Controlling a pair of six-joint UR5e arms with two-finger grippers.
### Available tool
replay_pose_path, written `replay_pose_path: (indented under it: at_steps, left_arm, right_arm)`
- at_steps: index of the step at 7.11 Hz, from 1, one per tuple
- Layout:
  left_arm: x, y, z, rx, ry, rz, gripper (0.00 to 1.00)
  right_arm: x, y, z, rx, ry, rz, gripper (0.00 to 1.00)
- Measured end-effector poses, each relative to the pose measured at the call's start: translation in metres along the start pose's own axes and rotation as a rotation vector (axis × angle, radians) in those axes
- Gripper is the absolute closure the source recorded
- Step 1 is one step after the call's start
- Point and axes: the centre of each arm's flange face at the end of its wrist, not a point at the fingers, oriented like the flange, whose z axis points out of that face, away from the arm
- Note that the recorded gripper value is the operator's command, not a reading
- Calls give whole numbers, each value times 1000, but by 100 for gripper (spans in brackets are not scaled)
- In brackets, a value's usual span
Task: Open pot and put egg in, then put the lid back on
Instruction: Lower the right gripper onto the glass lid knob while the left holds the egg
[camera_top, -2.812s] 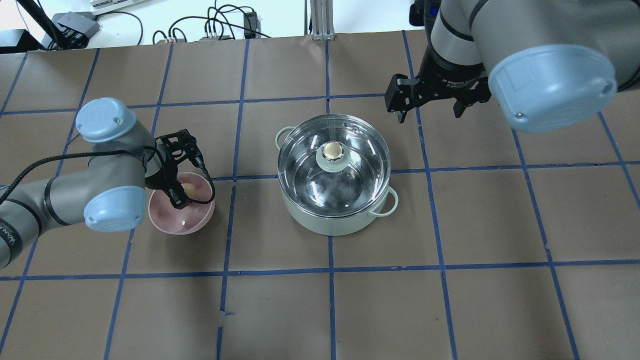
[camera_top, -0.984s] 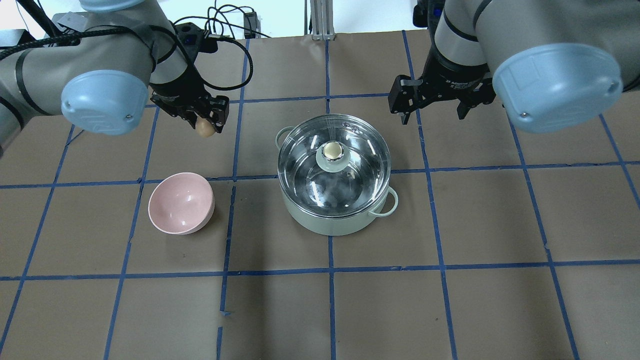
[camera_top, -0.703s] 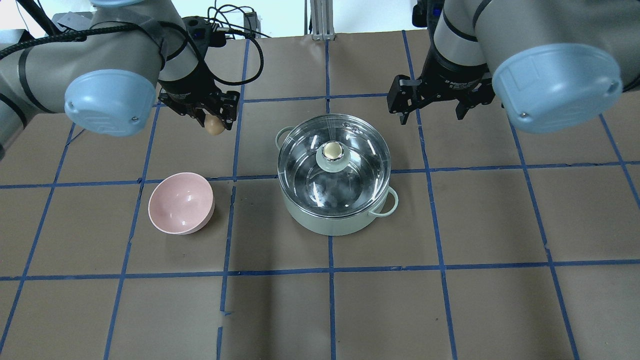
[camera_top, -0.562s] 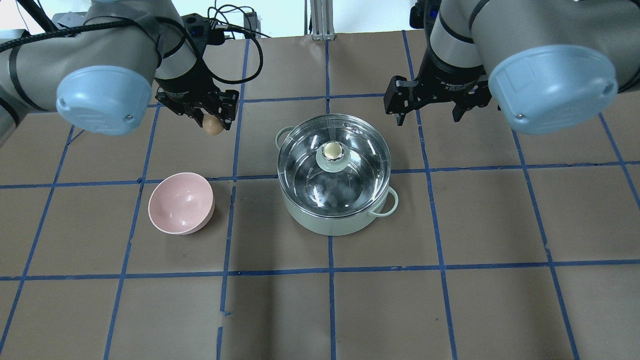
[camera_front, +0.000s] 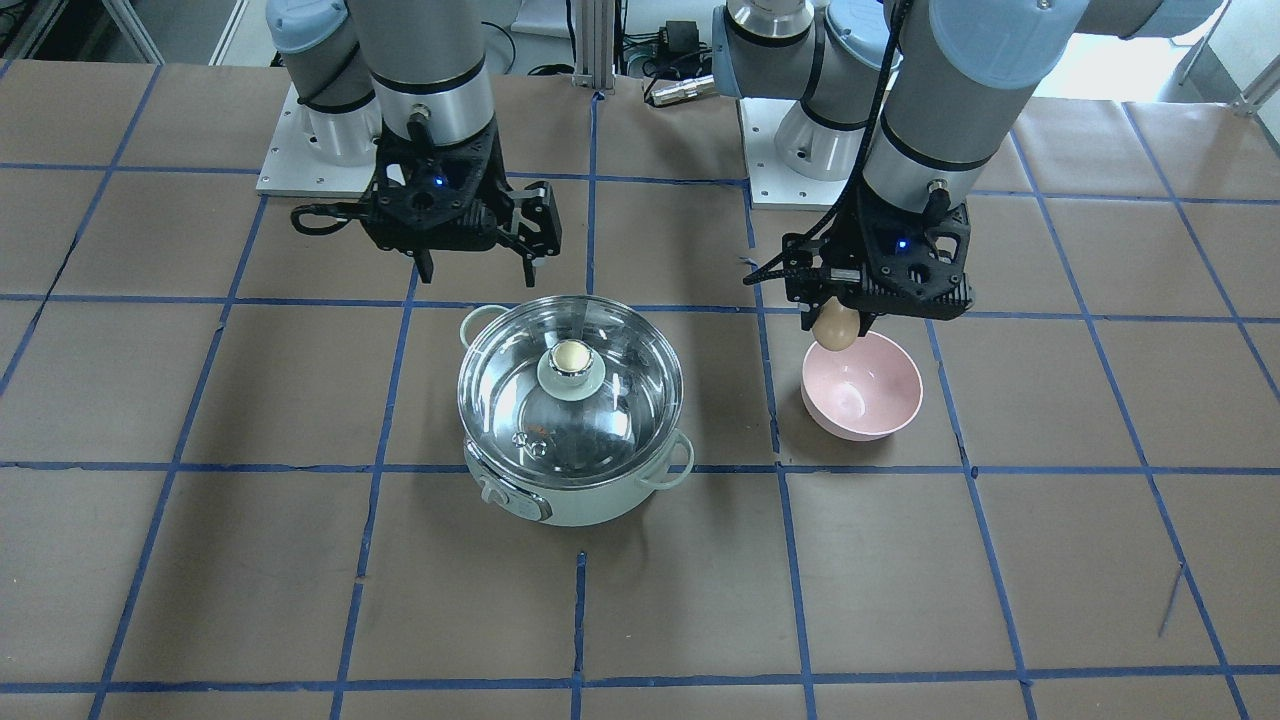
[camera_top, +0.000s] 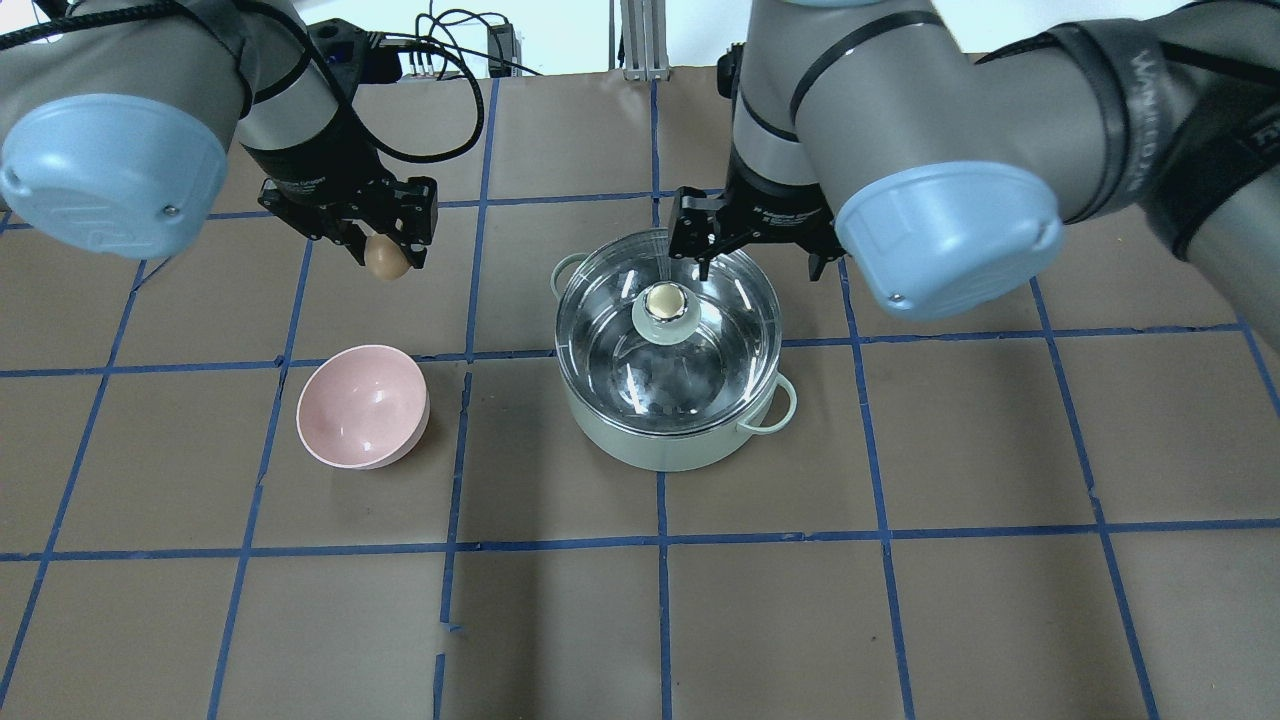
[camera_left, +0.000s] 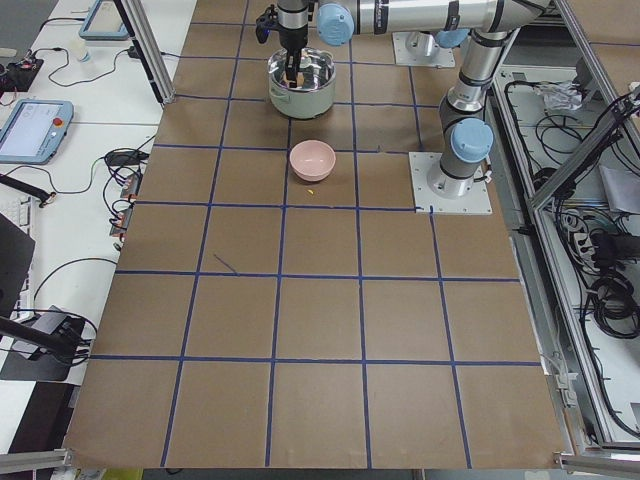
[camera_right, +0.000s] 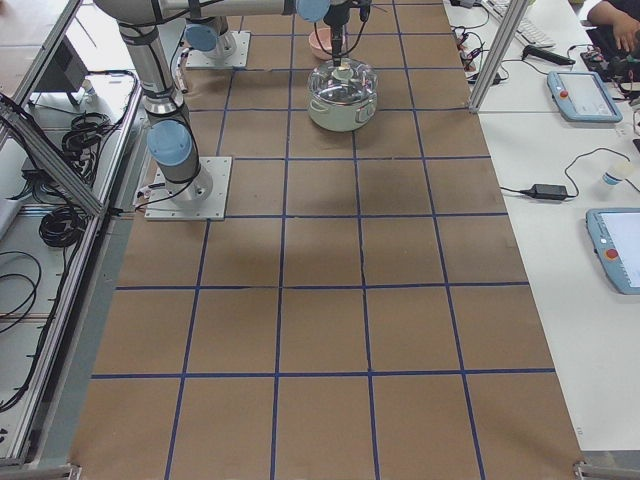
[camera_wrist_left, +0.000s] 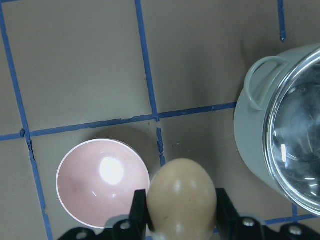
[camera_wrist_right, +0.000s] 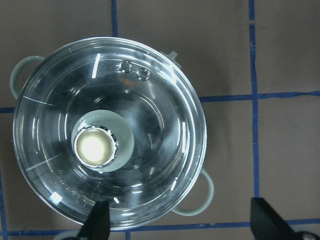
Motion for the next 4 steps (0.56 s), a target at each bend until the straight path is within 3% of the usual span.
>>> replay_pose_path:
  at_steps: [4]
  left_arm:
    - [-3,5,4,-11,5,-5,93]
  right_arm:
    - [-57,14,49,-5,-3,52,0]
